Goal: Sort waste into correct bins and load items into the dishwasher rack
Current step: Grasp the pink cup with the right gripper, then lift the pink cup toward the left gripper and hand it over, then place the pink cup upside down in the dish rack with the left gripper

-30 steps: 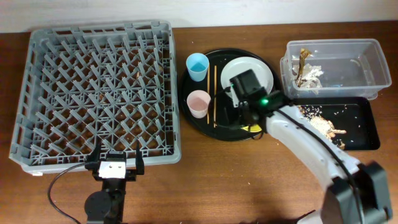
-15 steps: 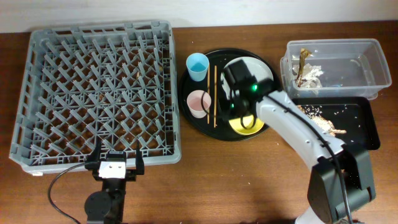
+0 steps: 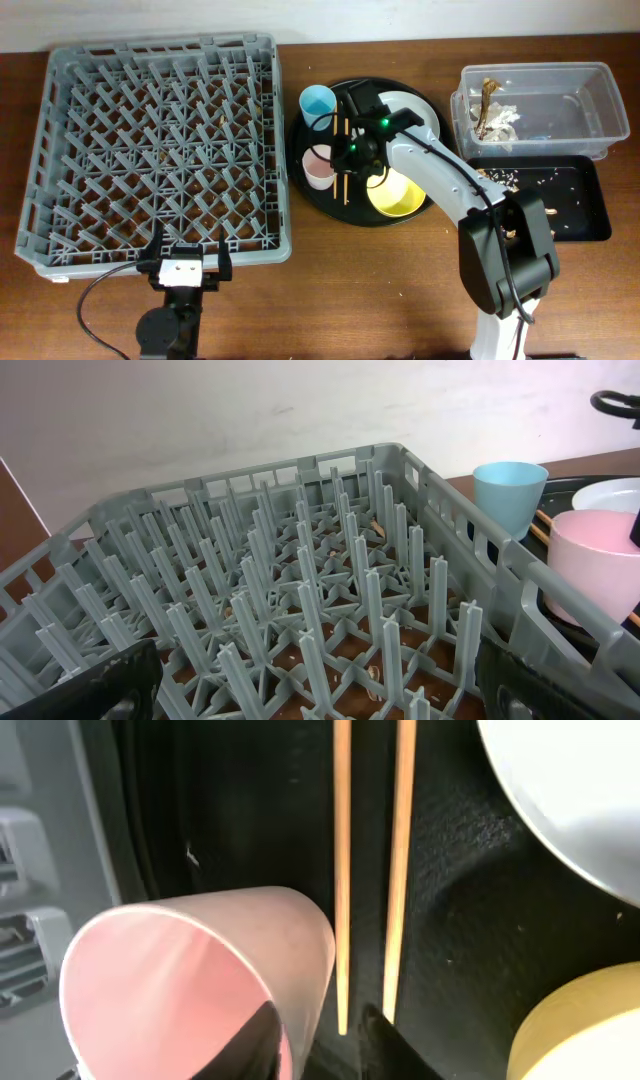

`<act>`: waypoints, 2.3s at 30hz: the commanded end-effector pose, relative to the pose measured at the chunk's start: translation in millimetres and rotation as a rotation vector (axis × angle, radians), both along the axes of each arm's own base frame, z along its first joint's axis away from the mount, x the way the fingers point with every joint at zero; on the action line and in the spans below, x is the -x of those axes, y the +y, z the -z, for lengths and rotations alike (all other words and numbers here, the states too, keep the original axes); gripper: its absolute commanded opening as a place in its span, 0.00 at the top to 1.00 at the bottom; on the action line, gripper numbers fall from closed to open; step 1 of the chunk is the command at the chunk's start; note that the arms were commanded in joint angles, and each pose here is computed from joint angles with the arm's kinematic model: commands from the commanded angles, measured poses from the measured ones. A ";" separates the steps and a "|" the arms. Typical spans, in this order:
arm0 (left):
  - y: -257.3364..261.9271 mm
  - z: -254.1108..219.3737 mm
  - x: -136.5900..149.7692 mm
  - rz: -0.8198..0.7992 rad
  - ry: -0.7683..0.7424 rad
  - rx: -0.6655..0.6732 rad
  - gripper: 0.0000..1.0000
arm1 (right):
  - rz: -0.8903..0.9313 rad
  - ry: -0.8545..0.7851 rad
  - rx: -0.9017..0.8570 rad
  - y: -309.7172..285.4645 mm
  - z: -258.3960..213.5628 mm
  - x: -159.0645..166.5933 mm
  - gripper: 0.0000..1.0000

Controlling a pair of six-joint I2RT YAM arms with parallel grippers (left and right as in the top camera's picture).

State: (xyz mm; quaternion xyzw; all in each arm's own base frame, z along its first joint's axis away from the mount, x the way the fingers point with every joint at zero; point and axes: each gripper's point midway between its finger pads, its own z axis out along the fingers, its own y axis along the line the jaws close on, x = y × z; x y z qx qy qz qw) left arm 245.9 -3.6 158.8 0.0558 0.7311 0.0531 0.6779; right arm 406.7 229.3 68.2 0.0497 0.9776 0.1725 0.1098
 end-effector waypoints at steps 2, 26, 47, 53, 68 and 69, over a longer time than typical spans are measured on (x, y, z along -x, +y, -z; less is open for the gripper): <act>-0.3 1.8 0.0 0.004 0.002 -0.012 0.01 | -0.014 0.003 -0.005 8.0 -0.5 3.3 0.89; -39.2 -1.6 4.3 0.227 -0.002 0.082 0.01 | -0.267 -0.113 -0.402 -32.2 -130.9 30.1 0.96; -168.7 -78.1 -116.8 0.619 1.099 1.483 0.00 | -0.364 -0.267 -0.658 -36.1 -177.6 14.4 0.96; -176.2 -83.1 -96.0 0.712 1.211 1.487 0.04 | -0.486 -0.238 -0.883 -7.0 -181.3 16.8 0.96; -174.6 -80.4 -100.4 0.769 1.103 1.364 0.45 | -0.671 -0.098 -1.040 60.4 -147.0 46.4 0.96; -174.6 -80.4 -100.4 0.769 1.102 1.364 0.47 | -0.669 -0.095 -1.041 60.5 -145.7 46.3 0.96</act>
